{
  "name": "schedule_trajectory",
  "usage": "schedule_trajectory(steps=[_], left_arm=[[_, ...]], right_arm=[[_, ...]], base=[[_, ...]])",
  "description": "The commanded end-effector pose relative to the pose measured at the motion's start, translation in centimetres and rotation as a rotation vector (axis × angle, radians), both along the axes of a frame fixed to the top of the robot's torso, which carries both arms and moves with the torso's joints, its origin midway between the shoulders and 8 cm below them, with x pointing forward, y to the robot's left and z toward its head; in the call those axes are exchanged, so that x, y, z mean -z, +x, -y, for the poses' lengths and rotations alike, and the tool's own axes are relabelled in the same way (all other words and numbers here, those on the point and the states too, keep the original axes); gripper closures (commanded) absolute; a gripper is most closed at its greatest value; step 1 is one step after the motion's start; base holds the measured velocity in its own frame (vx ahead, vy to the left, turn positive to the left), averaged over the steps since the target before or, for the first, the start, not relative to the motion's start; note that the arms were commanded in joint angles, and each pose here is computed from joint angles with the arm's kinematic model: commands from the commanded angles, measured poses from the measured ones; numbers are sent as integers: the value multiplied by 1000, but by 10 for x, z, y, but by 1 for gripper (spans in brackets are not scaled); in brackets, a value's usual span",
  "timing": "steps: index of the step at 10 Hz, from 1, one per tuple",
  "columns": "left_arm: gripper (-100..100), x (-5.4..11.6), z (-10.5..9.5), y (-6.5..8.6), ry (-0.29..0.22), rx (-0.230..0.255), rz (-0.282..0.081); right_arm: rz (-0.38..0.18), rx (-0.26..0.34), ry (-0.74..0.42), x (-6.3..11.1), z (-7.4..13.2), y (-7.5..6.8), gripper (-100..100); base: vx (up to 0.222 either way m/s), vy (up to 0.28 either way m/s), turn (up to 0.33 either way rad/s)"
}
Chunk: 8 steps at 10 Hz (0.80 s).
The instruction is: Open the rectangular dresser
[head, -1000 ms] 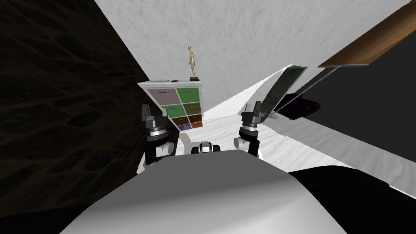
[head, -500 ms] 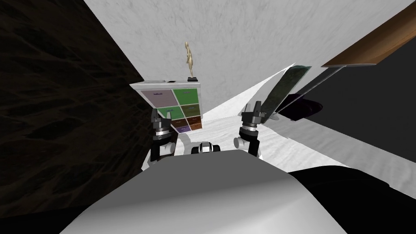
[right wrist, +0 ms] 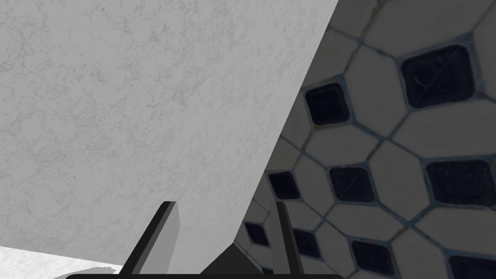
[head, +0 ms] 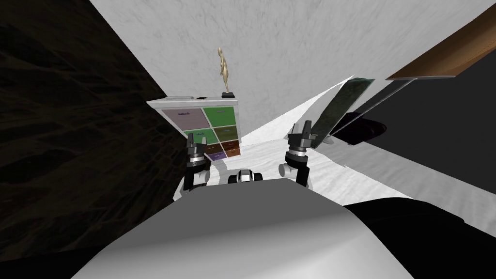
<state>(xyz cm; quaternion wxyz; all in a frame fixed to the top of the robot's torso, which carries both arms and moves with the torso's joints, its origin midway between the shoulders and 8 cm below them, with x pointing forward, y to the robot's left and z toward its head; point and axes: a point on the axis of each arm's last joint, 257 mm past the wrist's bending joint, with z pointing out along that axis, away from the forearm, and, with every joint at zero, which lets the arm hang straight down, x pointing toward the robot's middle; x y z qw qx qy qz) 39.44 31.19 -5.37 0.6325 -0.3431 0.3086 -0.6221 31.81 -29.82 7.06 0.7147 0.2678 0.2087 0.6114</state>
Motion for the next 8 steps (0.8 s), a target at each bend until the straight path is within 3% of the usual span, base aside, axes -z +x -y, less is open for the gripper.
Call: schedule_trajectory(steps=[1, 8], left_arm=[[-100, 20, -7, 8, -9, -6, -39], [-100, 79, -22, 22, -45, -26, -140]], right_arm=[[0, 0, 0, 0, 0, 0, 0], [0, 0, 0, 0, 0, 0, 0]], base=[[115, -39, -6], [115, -27, -5]])
